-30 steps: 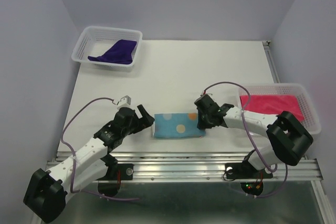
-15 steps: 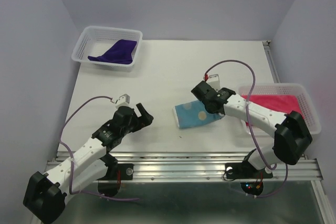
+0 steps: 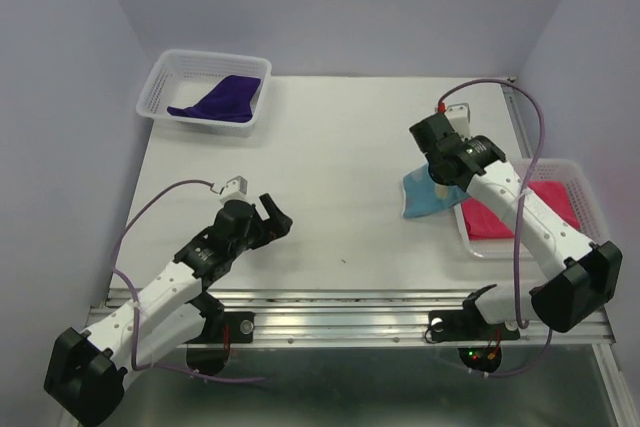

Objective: Fold and stack the towels
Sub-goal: Neatly place the folded towel into the bin

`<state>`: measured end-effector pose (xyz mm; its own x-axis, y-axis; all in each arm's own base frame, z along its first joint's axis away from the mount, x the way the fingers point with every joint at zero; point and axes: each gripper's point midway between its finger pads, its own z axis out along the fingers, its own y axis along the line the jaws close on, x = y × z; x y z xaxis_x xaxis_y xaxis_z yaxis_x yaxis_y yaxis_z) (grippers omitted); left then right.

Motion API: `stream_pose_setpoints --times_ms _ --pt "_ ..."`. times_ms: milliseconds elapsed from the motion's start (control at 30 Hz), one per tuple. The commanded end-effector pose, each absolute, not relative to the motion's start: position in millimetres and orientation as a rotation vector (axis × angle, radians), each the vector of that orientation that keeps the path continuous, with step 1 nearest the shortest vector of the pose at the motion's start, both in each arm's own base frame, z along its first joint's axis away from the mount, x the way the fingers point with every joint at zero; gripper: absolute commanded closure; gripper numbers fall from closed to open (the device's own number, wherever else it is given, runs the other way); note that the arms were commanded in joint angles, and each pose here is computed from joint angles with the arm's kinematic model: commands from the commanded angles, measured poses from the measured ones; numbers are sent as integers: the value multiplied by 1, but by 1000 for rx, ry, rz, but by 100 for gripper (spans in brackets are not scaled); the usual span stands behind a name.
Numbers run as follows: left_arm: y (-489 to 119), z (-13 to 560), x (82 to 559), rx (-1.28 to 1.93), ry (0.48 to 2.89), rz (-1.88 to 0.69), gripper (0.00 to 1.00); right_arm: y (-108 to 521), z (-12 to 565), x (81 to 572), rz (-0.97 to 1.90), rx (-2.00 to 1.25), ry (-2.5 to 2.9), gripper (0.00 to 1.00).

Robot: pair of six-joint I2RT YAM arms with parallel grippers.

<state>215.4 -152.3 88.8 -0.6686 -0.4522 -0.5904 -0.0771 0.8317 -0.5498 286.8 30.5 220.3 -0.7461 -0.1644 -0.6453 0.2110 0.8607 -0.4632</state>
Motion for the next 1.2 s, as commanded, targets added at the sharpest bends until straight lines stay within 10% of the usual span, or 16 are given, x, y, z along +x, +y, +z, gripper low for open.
stream_pose_setpoints --times_ms 0,1167 --pt "-159 116 227 -347 2172 -667 1 -15 236 285 -779 93 2355 99" --pt "-166 126 246 -225 2121 -627 1 -171 191 291 -1143 313 2502 99"
